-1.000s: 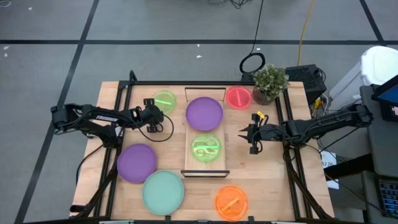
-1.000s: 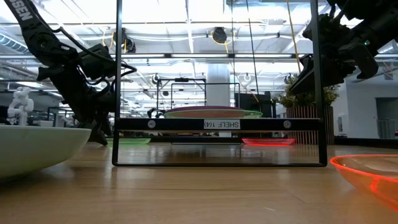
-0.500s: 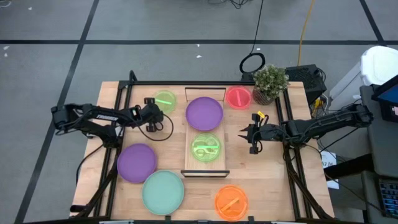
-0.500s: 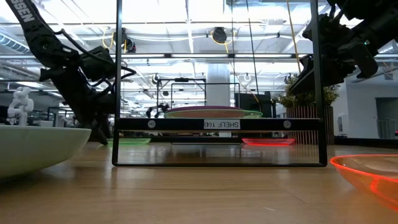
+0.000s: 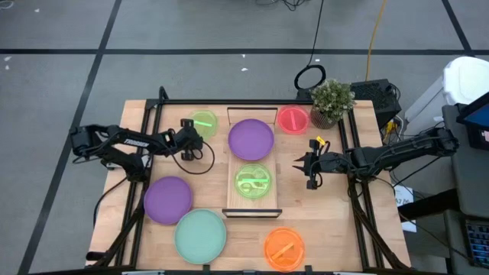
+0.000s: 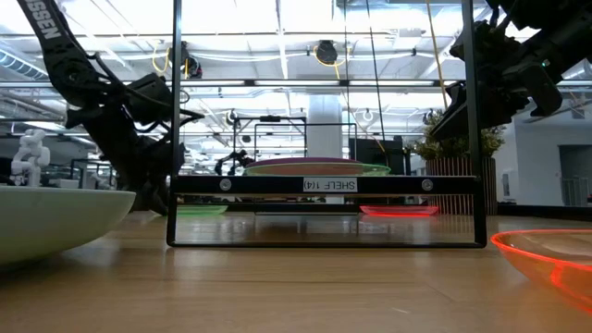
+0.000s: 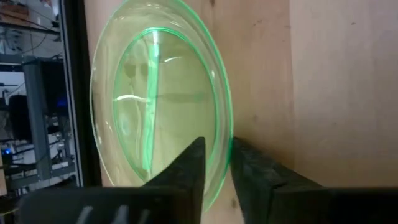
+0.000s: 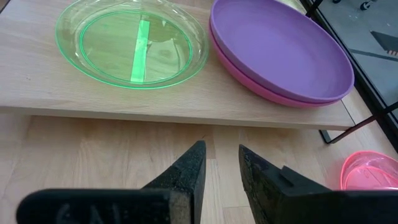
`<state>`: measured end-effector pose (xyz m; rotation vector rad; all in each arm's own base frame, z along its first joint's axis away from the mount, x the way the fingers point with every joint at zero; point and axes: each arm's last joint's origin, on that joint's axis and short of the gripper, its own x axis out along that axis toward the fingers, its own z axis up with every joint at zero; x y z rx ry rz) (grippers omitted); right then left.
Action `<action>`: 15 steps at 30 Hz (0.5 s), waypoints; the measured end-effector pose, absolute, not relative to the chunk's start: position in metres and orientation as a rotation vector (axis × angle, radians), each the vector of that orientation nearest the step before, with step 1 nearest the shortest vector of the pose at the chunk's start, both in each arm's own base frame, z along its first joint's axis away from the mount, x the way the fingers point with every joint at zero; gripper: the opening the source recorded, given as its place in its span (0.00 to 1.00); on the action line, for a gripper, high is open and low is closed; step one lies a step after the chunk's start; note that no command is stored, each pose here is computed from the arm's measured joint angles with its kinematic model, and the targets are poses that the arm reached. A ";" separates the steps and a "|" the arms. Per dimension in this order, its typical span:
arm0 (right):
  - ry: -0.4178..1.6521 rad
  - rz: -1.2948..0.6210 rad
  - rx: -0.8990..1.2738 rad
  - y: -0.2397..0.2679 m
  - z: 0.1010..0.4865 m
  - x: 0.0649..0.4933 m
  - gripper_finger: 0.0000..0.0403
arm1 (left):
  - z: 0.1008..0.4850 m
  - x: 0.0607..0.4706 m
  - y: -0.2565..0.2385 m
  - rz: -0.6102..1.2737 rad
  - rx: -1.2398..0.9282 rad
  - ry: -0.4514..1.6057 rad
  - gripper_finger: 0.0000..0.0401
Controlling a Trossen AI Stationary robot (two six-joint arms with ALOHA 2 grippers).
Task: Place and stack plates onto a shelf
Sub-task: Stack the green plate on top of the green plate on the shelf
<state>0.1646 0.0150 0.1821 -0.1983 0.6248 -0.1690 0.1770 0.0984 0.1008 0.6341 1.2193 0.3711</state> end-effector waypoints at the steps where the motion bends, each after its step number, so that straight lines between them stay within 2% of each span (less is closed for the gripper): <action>1: 0.625 -0.169 -0.198 0.015 0.182 0.165 0.20 | 0.101 0.177 0.098 0.368 0.633 1.218 0.16; 8: 0.625 -0.169 -0.198 0.015 0.182 0.165 0.20 | 0.101 0.177 0.098 0.367 0.623 1.216 0.03; 15: 0.625 -0.169 -0.198 0.015 0.182 0.165 0.20 | 0.101 0.177 0.098 0.386 0.629 1.223 0.01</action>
